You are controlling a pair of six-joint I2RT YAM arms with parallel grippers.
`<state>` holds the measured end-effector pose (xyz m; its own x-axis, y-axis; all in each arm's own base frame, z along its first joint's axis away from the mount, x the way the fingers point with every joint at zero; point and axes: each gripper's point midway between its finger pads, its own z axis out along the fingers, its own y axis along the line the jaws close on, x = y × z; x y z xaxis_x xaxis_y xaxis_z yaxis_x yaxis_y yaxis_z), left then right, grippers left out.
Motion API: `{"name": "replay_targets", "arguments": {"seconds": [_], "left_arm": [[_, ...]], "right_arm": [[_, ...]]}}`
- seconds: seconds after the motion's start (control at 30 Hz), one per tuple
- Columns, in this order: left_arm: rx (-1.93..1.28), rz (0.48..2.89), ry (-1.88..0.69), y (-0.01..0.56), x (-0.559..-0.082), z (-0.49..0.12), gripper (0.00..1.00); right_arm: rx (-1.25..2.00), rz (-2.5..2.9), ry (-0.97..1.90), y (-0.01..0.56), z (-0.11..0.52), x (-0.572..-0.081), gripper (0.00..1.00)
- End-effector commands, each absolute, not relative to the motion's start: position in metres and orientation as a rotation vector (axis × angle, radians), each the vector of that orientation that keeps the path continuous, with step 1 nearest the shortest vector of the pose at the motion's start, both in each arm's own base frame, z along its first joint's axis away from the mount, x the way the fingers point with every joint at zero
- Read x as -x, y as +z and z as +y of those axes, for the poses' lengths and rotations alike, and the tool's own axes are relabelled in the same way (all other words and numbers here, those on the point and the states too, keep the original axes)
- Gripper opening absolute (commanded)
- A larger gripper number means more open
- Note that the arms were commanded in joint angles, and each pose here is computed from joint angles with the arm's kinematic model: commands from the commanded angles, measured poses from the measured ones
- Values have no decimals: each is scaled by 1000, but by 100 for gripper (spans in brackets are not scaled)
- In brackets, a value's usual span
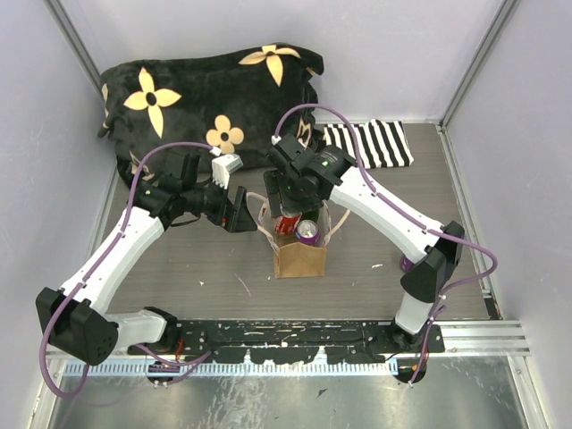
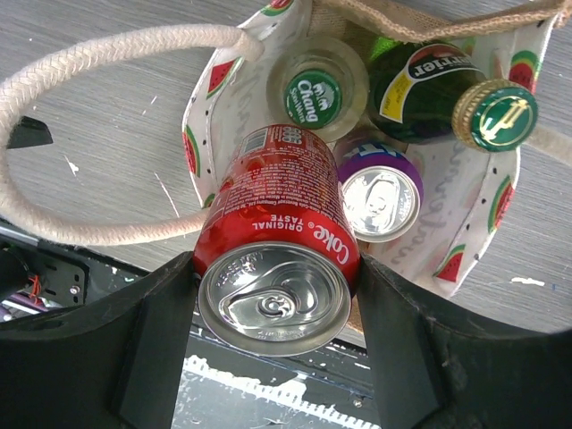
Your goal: Place the beverage into the canvas bag
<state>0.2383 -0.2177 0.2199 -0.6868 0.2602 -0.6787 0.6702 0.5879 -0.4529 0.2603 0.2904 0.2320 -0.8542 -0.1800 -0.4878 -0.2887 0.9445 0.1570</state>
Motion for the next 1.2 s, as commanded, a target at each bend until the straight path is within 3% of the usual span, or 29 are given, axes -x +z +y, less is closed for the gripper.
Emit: {"name": "replay_targets", "arguments": {"seconds": [0.0, 0.37, 1.17], "left_arm": [[-758, 2236, -951, 222, -238, -217, 93], [-756, 2237, -954, 219, -237, -217, 93], [-755, 2232, -944, 220, -234, -214, 94]], "right_arm": [[350, 2525, 401, 250, 311, -266, 1], [396, 2606, 341, 222, 311, -246, 1], [456, 2697, 221, 141, 317, -253, 1]]}}
